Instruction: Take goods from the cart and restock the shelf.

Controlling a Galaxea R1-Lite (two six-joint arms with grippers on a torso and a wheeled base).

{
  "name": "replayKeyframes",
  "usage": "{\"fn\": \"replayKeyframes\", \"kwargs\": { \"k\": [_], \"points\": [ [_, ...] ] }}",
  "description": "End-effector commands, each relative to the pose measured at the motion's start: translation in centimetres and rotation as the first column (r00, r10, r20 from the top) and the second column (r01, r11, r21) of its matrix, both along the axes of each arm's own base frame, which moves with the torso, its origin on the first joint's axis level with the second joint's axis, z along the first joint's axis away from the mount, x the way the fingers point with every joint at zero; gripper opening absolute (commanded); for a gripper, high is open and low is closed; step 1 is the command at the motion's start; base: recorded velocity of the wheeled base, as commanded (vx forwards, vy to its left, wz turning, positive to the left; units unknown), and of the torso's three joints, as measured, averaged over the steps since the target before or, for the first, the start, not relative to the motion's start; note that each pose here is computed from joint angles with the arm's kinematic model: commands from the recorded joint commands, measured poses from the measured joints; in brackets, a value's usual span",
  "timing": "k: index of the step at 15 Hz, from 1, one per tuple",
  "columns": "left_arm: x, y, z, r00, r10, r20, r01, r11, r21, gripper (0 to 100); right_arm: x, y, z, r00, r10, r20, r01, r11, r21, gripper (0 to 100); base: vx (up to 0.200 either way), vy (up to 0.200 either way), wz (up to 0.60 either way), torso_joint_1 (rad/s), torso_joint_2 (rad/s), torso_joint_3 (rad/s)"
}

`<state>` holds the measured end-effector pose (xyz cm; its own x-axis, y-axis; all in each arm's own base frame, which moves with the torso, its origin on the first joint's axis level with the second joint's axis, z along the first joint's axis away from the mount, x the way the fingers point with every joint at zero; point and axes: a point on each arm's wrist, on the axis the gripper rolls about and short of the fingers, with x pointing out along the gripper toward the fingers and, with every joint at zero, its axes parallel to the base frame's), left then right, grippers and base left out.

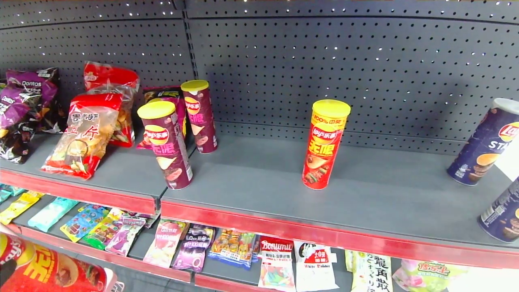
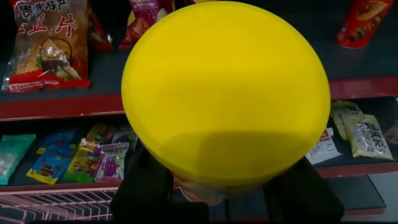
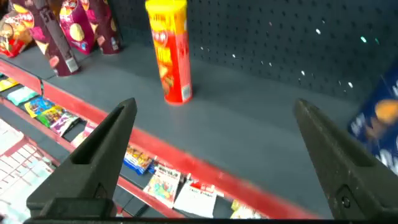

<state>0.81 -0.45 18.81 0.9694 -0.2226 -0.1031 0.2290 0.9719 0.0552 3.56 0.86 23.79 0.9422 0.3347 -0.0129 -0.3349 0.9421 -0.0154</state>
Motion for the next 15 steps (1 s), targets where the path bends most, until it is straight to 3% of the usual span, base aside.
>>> {"fn": "replayKeyframes", "kwargs": {
  "k": [1,4,7,15],
  "points": [
    [0.1,0.0,0.0,1.000,-0.004,-0.005,0.004,1.000,0.000,0,8.2,2.4,0.0,0.978,0.153,-0.139,-0.157,0.987,-0.019,100,0.000,0.000,0.00,0.000,0.00,0.000],
    [0.2,0.0,-0.1,1.000,-0.004,-0.018,0.004,1.000,-0.001,0,12.2,5.5,-2.3,0.951,0.268,-0.152,-0.274,0.961,-0.021,100,0.000,0.000,0.00,0.000,0.00,0.000],
    [0.1,0.0,-0.2,1.000,-0.001,-0.012,0.001,1.000,-0.001,0,16.4,7.4,-3.5,0.943,0.284,-0.176,-0.294,0.955,-0.030,100,0.000,0.000,0.00,0.000,0.00,0.000],
    [0.1,0.0,-0.1,1.000,0.002,-0.010,-0.002,1.000,-0.001,0,20.7,8.9,-4.6,0.934,0.283,-0.219,-0.297,0.954,-0.032,100,0.000,0.000,0.00,0.000,0.00,0.000]
  ]
}}
